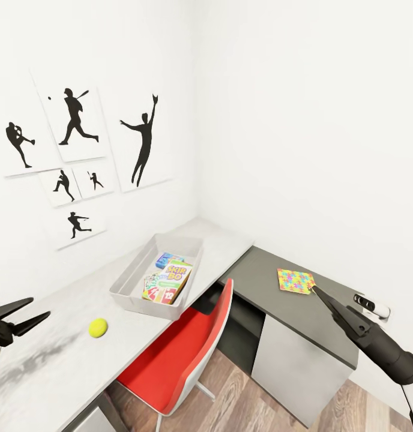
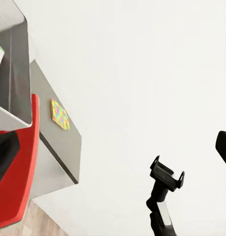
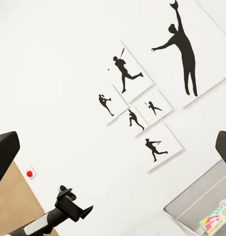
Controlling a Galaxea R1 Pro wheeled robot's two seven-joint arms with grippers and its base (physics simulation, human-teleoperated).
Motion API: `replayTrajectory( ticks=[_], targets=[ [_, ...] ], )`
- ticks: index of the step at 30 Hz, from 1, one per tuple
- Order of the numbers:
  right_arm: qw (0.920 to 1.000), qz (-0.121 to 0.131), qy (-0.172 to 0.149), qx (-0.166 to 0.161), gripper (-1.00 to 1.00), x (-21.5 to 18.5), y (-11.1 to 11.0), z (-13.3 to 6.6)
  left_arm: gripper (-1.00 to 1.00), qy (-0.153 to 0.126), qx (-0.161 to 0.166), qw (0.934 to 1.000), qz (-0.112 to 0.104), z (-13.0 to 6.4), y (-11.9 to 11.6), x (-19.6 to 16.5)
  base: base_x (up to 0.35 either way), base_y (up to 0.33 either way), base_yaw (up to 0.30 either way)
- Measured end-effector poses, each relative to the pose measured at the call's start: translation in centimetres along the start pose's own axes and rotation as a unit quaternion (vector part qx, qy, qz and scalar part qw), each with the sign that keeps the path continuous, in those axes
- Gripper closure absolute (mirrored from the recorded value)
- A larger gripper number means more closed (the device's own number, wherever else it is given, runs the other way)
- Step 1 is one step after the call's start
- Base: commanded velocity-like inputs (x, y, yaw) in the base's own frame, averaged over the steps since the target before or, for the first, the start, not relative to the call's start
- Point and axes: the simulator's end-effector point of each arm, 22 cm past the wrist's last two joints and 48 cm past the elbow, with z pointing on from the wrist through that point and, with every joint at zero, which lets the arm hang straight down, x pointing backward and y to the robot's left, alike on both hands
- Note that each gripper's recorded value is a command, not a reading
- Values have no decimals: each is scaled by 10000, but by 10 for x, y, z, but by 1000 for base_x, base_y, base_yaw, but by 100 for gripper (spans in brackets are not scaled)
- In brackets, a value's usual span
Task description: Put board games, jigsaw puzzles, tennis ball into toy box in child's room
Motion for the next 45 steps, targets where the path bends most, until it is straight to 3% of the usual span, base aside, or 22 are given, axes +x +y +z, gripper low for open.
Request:
replayTrajectory(
  ticks=[14, 28, 45],
  targets=[
    [10000, -14, 5, -7, -100, 0, 1, 1, -100, 43, 351, 9993, 87, -12, -17, 3, -43, 76, 88],
    [10000, -62, 28, -28, -100, 0, 5, 4, -100, 57, 394, 9991, 132, -13, -21, 3, -99, 138, 247],
    [9998, -159, 143, -14, -100, 3, 9, 11, -100, 66, 407, 9991, 137, -13, -22, 4, -200, -12, 18]
  ],
)
